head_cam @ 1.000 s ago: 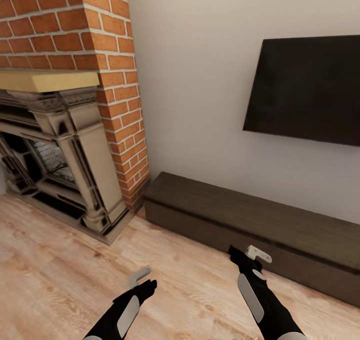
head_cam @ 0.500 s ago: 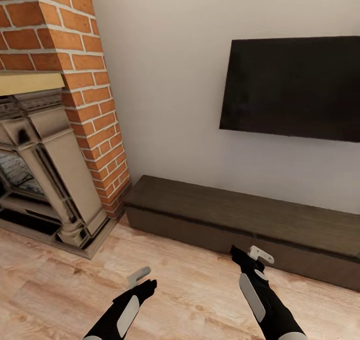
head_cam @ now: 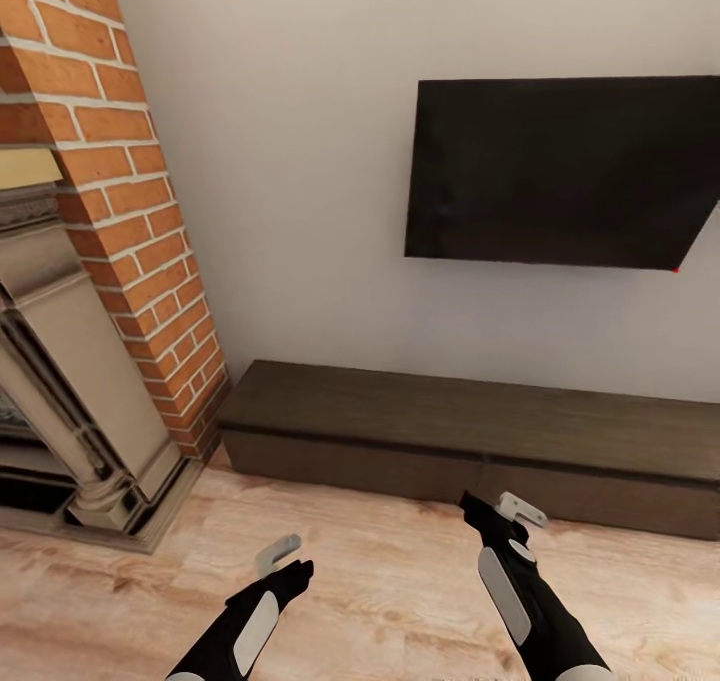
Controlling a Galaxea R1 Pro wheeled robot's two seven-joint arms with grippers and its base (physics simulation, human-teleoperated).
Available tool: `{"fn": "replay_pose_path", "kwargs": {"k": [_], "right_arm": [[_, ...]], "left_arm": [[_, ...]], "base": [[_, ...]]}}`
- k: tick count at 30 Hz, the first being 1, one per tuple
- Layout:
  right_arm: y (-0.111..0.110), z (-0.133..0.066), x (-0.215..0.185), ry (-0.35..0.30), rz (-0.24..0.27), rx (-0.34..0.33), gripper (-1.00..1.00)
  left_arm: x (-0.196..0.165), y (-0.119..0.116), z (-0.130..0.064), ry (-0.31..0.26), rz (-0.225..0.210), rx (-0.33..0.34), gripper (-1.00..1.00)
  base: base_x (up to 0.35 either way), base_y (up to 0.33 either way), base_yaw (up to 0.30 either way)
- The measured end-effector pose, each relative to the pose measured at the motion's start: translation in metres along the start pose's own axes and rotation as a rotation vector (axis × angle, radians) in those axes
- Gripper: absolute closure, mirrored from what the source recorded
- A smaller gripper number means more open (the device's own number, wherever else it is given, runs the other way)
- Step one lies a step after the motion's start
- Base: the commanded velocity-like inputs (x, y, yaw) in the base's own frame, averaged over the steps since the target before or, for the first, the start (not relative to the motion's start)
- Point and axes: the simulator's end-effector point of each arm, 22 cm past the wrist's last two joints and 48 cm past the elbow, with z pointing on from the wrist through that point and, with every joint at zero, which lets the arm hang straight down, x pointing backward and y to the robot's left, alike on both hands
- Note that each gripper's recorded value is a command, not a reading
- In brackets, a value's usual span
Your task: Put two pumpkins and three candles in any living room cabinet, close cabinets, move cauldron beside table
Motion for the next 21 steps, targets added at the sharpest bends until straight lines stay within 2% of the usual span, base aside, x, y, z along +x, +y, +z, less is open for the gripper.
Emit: {"fn": "replay_pose_path", "kwargs": {"k": [4,14,21], "right_arm": [[0.002,0.0,0.0017,0.004,-0.004,-0.004,-1.0],[0.0068,-0.0009,0.0045,0.008,-0.006,-0.01,-1.0],[0.0055,-0.0006,0.0018,0.003,-0.005,-0.009,-1.0]], "left_arm": [[0.0012,0.0007,0.0005,0.004,-0.002,-0.001,-1.0],[0.0034,0.0022,0.001,0.015,-0.001,-0.003,-1.0],[-0.001,0.0001,0.0003,0.007,0.0,0.001,-1.0]], "base": [[0.015,0.3,-0.166],[0.018,0.202,-0.015],[0.131,0.047,0.0]]}}
